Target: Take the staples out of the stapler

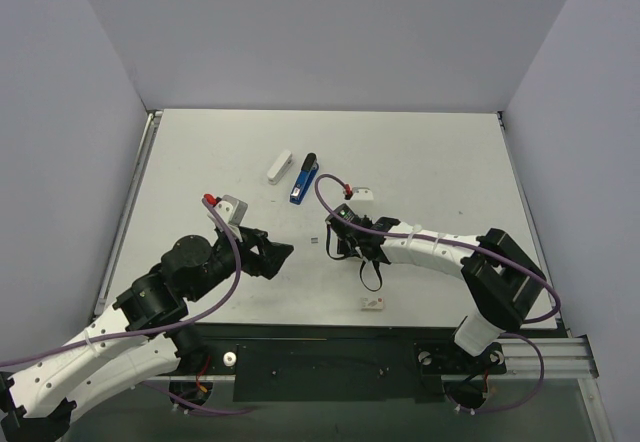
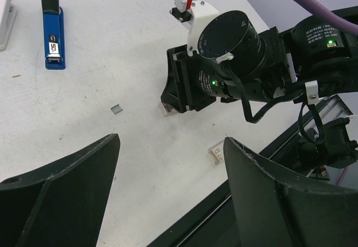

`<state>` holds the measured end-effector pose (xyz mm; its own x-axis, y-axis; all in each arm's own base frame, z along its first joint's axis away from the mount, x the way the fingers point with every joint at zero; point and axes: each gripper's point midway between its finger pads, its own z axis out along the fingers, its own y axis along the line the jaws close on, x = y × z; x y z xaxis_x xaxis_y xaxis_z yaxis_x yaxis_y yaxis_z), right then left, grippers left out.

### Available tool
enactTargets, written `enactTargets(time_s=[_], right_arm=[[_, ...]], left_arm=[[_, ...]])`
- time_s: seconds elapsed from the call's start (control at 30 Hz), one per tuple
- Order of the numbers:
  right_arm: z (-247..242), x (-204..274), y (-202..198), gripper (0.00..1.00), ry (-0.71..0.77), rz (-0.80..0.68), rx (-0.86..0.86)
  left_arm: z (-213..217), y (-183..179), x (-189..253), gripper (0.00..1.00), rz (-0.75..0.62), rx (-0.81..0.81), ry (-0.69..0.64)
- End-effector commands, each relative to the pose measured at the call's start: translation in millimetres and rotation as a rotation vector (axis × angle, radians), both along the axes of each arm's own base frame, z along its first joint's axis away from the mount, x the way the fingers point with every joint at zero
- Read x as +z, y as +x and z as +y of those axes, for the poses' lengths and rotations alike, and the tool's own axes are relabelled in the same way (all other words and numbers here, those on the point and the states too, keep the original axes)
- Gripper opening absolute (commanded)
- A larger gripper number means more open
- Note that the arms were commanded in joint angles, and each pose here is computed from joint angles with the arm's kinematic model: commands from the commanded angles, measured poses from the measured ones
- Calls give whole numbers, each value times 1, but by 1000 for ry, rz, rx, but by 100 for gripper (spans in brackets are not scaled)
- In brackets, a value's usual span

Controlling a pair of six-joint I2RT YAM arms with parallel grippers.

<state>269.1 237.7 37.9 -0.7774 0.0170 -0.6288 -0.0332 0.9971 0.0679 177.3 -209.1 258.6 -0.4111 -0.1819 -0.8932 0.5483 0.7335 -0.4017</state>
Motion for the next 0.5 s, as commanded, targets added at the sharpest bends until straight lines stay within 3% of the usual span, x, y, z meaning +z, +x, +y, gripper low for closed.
enactTargets(time_s=[0.0,0.47], right_arm=[[-11,-6,-2,27,-50,7,-11],[-17,-14,-6,27,-74,26,-18]], left_arm=[[-1,1,17,85,-34,1,-27],[-3,2,17,85,-32,-3,-27]])
